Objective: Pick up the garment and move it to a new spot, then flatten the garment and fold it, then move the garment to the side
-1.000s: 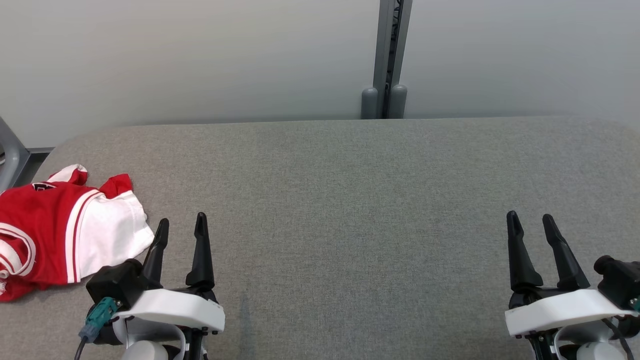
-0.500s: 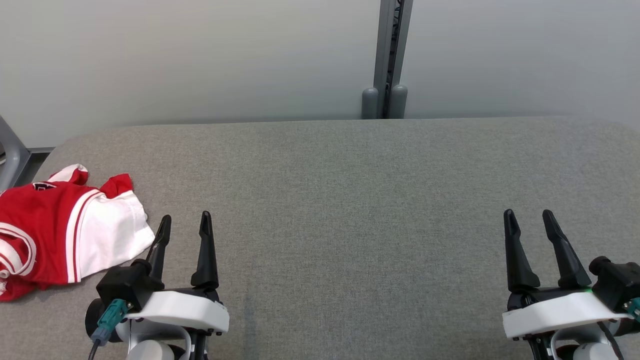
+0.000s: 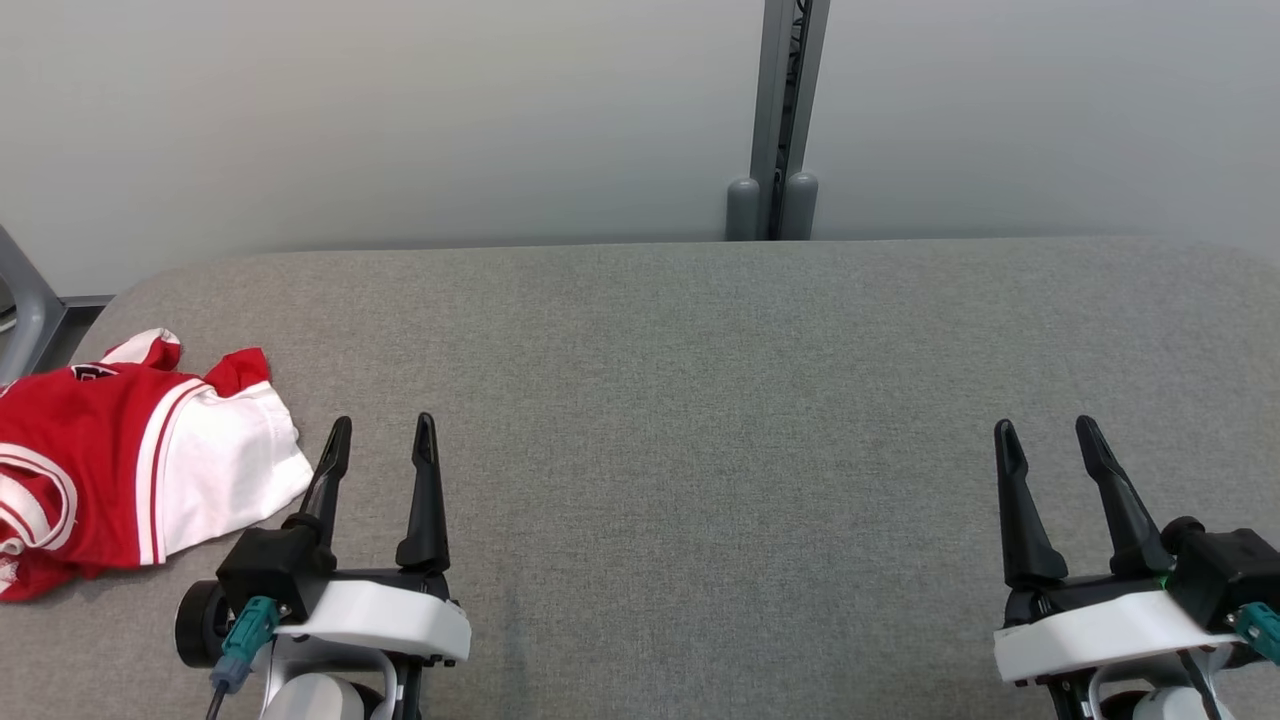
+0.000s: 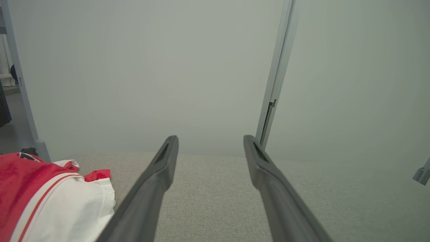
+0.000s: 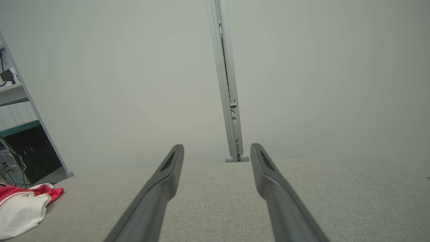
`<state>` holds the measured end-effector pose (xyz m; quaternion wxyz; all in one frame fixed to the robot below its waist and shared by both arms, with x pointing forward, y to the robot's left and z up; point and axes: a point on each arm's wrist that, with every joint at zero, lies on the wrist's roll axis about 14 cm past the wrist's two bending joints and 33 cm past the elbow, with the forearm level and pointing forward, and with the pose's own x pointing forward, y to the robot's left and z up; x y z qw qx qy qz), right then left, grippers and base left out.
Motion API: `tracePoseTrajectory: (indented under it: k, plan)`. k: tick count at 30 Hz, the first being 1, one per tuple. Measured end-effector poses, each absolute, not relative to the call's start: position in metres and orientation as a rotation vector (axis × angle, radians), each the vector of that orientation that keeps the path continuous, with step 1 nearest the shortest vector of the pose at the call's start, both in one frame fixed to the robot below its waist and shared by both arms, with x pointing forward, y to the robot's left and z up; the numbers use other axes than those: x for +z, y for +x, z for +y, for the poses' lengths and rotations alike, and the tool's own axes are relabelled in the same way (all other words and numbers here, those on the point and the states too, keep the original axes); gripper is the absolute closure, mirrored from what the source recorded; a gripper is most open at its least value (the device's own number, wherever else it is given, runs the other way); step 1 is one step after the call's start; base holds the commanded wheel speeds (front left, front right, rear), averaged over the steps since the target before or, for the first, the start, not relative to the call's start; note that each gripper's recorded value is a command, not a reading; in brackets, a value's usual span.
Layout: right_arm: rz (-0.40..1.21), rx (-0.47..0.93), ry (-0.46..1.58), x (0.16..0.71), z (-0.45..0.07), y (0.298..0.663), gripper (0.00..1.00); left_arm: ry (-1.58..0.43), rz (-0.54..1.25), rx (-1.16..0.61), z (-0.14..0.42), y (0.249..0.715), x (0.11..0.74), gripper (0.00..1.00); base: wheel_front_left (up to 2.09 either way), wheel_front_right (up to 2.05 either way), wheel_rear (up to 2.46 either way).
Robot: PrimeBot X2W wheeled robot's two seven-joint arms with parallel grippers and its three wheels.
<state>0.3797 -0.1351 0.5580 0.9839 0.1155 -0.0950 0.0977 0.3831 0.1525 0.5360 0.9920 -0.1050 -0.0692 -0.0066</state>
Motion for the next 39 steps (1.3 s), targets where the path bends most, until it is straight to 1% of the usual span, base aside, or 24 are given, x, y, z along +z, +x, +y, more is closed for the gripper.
tracePoseTrajectory:
  k: [13,31,39]
  plan:
    - [-0.22,0.221,0.161,0.563,-0.128,0.379,0.0,-0.136,-0.174,-0.018,0.149,0.382,0.543,0.0,0.0,0.0,0.0]
    - [-0.219,0.23,0.165,0.563,-0.124,0.379,0.0,-0.145,-0.167,-0.013,0.15,0.381,0.54,0.0,0.0,0.0,0.0]
    - [-0.211,0.271,0.18,0.562,-0.11,0.384,0.0,-0.154,-0.157,0.03,0.165,0.374,0.536,0.0,0.0,0.0,0.0]
